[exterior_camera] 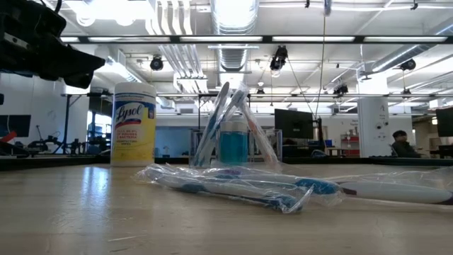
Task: Pick & Place toothbrushing station
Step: Put the blue toothbrush into the left section of the transparent organizer
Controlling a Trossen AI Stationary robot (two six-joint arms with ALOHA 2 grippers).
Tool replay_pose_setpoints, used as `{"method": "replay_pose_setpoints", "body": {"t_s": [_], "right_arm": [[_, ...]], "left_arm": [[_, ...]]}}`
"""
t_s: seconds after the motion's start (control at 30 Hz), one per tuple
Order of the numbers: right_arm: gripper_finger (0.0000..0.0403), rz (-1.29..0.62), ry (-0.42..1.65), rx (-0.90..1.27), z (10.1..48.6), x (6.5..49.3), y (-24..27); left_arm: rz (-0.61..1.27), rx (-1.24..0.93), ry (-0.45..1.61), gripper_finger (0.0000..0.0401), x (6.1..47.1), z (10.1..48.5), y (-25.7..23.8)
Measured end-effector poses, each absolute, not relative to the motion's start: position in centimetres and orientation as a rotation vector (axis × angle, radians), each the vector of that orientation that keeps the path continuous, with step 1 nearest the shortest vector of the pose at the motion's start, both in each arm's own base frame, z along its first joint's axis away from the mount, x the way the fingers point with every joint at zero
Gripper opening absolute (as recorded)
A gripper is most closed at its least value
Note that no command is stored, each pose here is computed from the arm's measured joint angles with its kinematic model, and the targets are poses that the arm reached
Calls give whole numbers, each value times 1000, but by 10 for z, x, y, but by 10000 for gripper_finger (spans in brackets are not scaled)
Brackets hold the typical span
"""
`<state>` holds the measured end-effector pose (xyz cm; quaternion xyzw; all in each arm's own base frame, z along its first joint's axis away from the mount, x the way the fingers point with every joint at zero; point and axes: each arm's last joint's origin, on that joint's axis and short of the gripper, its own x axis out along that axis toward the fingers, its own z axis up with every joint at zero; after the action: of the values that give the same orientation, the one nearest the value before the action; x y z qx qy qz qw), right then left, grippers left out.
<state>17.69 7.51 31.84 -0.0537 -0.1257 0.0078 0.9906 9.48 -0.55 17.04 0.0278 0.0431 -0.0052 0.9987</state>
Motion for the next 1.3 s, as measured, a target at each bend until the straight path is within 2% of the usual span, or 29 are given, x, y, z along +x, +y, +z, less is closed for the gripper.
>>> {"method": "replay_pose_setpoints", "body": {"t_s": [0.2, 0.5, 0.73, 0.9, 1.3], "right_arm": [[13, 48, -337, -89, 289, 152, 62], [13, 33, -367, -111, 242, 138, 54], [13, 8, -431, -135, 218, 126, 48], [13, 2, -430, -164, 208, 122, 47], [13, -12, -435, -205, 211, 122, 47]], "left_arm": [[-9, 62, 70, 23, 95, 171, -6], [-9, 55, 64, 18, 95, 172, -6], [-8, 37, 60, 21, 95, 172, -6], [-9, 29, 69, 18, 95, 171, -6], [-10, 22, 67, 19, 96, 169, -6]]}}
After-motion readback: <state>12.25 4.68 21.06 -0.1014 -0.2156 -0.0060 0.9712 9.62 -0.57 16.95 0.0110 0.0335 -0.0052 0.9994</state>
